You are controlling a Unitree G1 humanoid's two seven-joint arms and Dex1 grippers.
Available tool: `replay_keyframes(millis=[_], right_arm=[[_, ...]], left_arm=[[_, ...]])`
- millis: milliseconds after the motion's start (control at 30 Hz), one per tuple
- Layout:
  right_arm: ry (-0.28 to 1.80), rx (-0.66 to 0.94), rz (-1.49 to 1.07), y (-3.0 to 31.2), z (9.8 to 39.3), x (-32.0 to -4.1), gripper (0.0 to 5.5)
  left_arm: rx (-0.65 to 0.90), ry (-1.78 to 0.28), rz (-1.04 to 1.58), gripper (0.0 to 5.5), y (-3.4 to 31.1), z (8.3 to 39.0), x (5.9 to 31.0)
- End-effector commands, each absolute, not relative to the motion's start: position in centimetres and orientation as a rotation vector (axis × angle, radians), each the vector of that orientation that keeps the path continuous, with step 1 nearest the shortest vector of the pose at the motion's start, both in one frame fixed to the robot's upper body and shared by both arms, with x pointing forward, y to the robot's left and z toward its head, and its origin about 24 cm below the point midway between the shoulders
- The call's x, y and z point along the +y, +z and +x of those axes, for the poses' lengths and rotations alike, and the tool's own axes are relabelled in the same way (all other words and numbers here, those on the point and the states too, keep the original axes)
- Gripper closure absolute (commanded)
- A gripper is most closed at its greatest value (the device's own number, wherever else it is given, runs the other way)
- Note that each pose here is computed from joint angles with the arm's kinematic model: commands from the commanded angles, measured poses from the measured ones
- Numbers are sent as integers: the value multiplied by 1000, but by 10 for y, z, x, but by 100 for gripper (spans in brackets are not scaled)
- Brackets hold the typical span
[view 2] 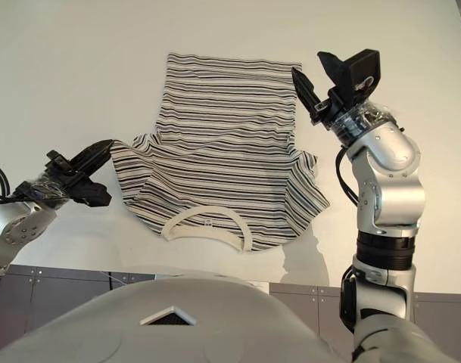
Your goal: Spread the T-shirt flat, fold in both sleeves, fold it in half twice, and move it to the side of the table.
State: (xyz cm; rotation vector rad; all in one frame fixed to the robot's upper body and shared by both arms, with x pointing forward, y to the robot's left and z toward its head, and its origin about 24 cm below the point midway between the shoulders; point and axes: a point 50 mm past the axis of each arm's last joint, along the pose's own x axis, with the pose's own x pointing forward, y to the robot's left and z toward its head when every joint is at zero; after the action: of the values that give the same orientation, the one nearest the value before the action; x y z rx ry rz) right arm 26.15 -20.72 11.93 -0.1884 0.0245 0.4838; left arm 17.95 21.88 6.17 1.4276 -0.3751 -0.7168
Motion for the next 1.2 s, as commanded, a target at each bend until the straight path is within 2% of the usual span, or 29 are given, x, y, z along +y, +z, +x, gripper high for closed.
replay_keyframes(millis=[33,167,333,467,567,667,967,1033,1133,1200], right_arm=[[488,15,-203,122,265,-207,304],[498,15,-196,121,265,-203,304],[525,36,-196,115,267,-199,304],[546,61,-205,111,269,-198,304],[542,71,-216,110,271,-202,304],[522,70,-218,110,272,-206,304],[484,100,-270,110,262,-227,304],[468,97,-299,114,263,-234,304],[522,96,-724,115,251,-259,304],[621,104,-984,113,236,-277,304]], left_arm=[[-423,-786,1375,539,58,176,199],[-387,-867,1293,539,50,174,183],[-218,-1058,1085,539,33,161,150],[-94,-1102,1001,539,23,156,142],[33,-1091,935,539,20,150,147],[99,-1041,888,489,24,151,153],[124,-894,647,349,60,148,148],[107,-757,471,328,81,158,155],[23,-300,237,328,110,188,203],[9,18,177,328,109,187,237]])
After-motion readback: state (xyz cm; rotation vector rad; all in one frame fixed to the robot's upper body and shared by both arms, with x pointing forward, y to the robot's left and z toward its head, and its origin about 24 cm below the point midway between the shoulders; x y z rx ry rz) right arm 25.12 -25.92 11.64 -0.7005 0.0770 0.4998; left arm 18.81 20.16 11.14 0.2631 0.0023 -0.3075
